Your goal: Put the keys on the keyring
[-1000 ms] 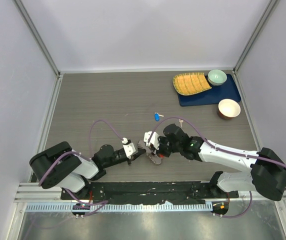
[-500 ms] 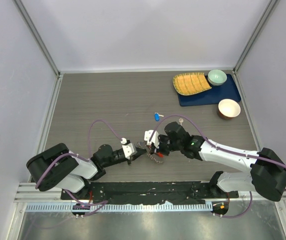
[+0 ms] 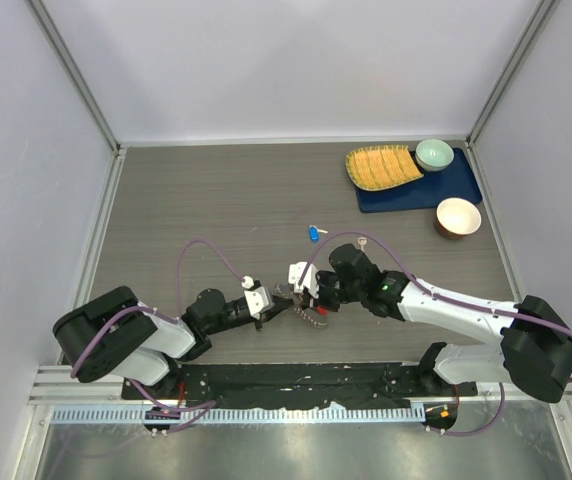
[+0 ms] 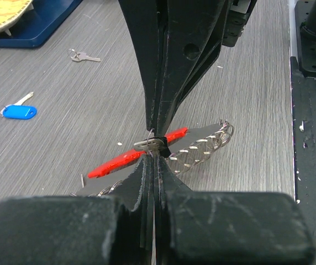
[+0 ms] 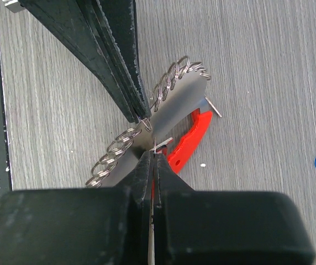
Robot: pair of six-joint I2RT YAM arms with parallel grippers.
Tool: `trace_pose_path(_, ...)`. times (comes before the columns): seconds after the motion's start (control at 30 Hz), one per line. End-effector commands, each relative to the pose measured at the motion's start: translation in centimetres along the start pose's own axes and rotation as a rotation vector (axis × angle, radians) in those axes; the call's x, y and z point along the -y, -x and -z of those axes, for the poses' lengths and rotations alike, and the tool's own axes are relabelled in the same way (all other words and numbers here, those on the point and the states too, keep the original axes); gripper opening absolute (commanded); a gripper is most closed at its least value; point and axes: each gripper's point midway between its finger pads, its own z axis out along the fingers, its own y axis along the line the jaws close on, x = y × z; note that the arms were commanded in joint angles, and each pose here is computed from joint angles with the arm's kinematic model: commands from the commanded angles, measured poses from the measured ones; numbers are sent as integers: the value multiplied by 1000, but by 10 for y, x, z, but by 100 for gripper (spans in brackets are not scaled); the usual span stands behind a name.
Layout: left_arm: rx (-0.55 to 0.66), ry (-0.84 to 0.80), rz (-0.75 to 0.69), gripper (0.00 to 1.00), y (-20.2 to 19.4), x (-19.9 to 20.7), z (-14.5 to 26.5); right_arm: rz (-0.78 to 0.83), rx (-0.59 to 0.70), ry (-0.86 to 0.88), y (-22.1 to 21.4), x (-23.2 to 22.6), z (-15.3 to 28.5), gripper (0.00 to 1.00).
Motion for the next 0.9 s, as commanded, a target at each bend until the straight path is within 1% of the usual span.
trace_pose_path(0.0, 278, 23, -124, 0, 74, -10, -3, 46, 57, -17, 24, 11, 1, 1)
trace_pose_path(0.37, 287, 10, -125, 0, 77, -8, -3, 72, 76, -22, 27, 13, -1, 1)
trace_pose_path(0.63, 280, 18, -123, 0, 75, -9, -3, 91, 49, -10, 18, 7, -2, 1)
trace_pose_path(0.87, 282, 18, -123, 0, 75, -9, -3, 103, 55, 8, 20, 3, -2, 1)
